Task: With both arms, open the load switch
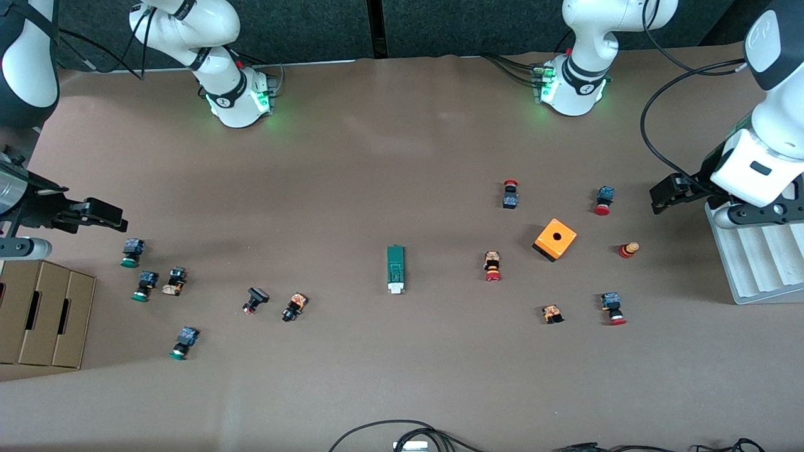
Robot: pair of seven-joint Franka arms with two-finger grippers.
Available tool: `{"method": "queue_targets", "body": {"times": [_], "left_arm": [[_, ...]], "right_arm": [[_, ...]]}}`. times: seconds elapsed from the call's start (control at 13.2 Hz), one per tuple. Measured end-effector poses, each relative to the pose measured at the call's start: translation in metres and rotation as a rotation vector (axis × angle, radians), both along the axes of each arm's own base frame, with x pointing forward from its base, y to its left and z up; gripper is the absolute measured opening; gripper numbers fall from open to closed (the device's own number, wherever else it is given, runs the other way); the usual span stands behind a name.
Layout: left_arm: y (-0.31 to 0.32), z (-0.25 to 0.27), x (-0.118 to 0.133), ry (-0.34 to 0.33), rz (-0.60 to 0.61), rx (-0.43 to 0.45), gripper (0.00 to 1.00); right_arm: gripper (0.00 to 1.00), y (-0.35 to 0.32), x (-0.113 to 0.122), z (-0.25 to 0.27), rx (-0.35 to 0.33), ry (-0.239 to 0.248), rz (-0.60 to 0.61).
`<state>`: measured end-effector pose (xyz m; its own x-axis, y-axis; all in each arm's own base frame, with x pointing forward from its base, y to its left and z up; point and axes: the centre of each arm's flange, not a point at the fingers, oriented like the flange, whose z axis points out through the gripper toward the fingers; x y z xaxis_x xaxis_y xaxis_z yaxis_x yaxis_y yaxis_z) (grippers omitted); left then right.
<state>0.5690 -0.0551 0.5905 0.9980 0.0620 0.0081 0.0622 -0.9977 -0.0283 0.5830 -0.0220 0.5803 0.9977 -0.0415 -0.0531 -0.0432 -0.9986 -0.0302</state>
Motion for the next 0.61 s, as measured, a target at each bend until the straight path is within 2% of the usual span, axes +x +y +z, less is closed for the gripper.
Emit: {"method": "queue_targets", "body": {"times": [0.61], "left_arm": [[0.0003,0.0000,0.0000,0.000,0.001,0.000,1.00]], "right_arm": [[1.00,-0.0017,-0.0002,0.0002,0.000,0.000,-0.003]]}}
